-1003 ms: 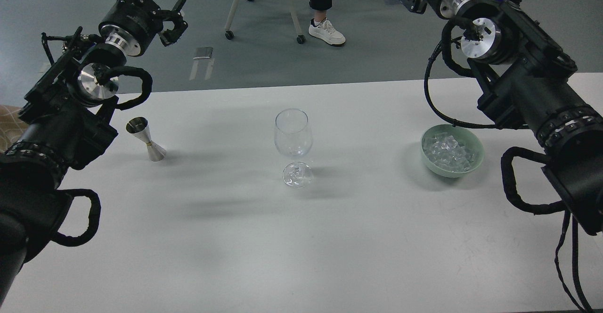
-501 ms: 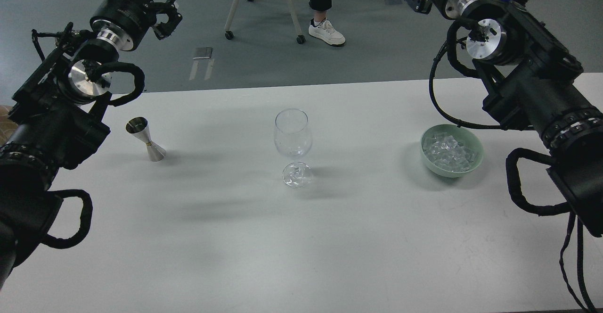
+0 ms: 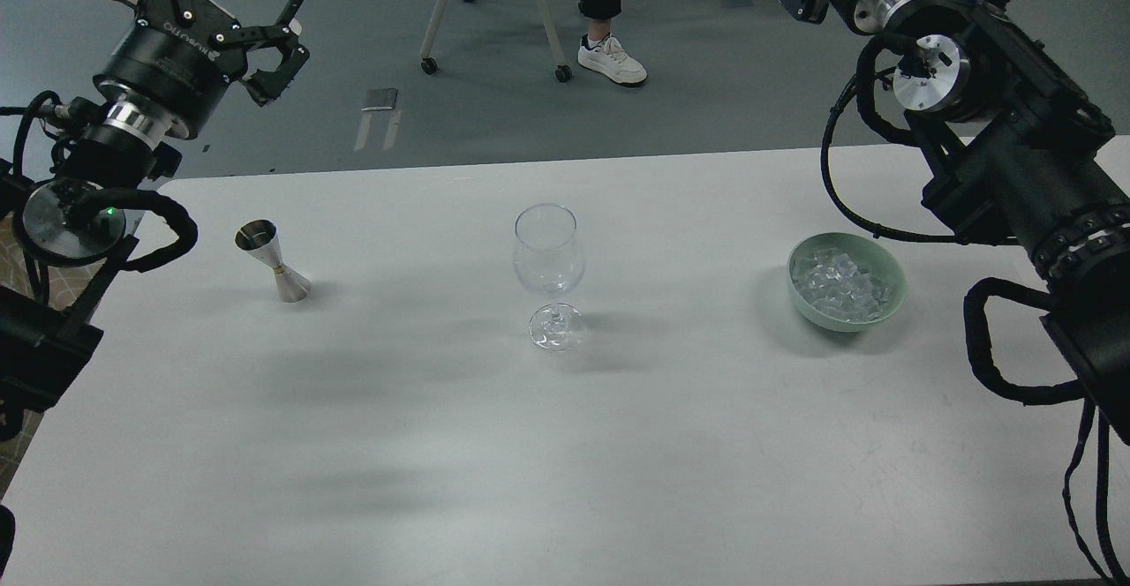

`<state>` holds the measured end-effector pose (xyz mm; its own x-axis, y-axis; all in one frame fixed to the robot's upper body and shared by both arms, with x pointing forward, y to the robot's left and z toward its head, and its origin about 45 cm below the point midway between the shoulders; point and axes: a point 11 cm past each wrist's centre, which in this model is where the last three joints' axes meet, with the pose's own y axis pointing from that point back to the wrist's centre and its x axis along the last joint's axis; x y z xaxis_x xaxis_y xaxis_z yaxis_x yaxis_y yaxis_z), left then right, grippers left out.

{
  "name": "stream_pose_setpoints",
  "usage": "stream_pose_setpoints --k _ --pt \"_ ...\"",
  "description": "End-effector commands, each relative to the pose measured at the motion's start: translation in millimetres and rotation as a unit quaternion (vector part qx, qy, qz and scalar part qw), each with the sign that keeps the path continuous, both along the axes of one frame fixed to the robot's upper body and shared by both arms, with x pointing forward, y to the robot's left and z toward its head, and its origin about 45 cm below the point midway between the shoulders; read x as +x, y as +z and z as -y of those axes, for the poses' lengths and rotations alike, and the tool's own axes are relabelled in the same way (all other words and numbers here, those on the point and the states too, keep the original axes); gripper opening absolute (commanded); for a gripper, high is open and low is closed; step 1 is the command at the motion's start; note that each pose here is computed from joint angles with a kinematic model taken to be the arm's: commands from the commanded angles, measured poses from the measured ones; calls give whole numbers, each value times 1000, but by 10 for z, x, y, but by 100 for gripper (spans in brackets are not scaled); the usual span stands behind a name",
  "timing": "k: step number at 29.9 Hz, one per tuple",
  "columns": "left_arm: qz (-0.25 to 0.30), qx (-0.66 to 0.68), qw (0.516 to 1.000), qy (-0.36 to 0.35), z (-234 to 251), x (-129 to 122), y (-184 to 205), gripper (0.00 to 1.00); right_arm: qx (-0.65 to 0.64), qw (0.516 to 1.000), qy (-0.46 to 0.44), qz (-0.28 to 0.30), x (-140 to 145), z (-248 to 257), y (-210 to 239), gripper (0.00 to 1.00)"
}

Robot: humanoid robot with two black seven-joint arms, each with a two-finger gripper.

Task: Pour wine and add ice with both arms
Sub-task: 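Lower the left gripper toward the silver jigger, then close the left gripper around the silver jigger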

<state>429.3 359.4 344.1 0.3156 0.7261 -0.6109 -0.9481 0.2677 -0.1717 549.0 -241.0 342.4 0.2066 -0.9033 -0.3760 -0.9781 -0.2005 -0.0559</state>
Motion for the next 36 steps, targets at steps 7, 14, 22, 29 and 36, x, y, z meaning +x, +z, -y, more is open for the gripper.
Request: stream_pose_setpoints --k 7,14,22,29,36 --pt "-48 -35 997 42 -442 -641 -312 98 -4 1000 -10 -6 -13 108 -64 100" --pt "-108 -74 988 80 -474 -1124 -725 98 -5 1000 -12 -14 -32 129 -150 100" --pt "-216 -111 964 107 -357 -1434 -1424 98 -7 1000 -13 -16 -38 142 -175 100" --pt "-268 -136 942 147 -222 -1485 -1789 94 -6 1000 -19 -22 -68 189 -288 100" --pt "-292 -184 924 165 -70 -1520 -2066 72 -13 999 -31 -22 -74 345 -276 100"
